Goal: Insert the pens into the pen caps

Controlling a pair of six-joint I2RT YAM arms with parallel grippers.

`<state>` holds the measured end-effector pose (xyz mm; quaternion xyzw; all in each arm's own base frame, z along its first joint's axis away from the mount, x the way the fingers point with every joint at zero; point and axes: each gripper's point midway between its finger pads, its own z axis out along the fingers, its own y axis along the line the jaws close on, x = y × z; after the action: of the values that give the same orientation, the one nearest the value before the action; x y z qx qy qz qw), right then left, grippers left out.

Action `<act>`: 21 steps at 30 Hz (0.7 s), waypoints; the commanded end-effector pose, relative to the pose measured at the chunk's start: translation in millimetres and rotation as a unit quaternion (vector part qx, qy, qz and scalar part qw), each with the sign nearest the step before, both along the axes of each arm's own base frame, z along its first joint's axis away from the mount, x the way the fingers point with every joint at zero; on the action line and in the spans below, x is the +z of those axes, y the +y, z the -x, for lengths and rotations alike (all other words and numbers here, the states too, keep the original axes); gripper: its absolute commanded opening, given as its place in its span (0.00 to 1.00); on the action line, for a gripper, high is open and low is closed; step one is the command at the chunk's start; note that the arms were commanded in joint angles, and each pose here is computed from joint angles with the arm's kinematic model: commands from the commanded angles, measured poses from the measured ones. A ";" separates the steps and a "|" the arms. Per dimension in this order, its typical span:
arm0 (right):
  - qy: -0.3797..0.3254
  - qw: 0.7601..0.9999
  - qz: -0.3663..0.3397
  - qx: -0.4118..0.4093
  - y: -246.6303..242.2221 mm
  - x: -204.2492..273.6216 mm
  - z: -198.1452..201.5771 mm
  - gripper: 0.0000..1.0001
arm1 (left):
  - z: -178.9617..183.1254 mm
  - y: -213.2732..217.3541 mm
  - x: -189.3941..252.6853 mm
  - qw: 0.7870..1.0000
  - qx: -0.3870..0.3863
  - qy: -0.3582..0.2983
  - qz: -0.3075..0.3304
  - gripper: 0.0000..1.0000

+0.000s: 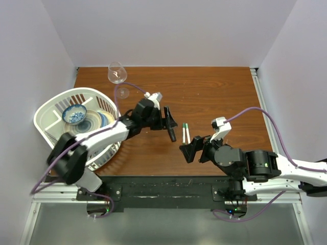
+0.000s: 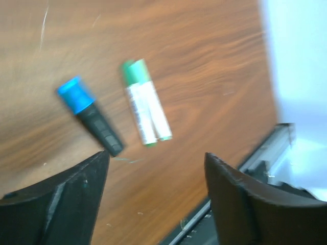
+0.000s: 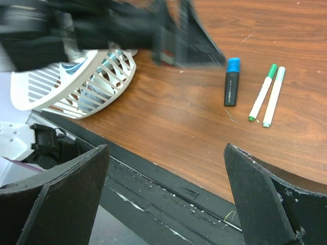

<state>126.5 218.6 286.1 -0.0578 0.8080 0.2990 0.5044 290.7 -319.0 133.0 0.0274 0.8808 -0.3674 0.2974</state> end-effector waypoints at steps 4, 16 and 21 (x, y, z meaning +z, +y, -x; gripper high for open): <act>-0.008 0.999 -0.010 -0.039 -8.0 7.8 -8.9 0.99 | 31.1 38.4 118.0 0.984 -0.013 -0.170 0.051 1.00; -0.016 0.998 -0.041 -0.050 -9.9 7.8 -12.0 0.99 | 98.7 82.0 182.6 0.942 -0.051 -0.308 0.126 1.00; -0.020 0.997 -0.058 -0.047 -8.3 13.4 -12.2 0.99 | 113.8 90.3 195.7 0.926 -0.053 -0.339 0.159 1.00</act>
<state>132.2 209.8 282.0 -0.0357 0.8008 0.2974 0.5187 187.1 -231.3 309.8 0.1292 0.6969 -0.4684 0.5275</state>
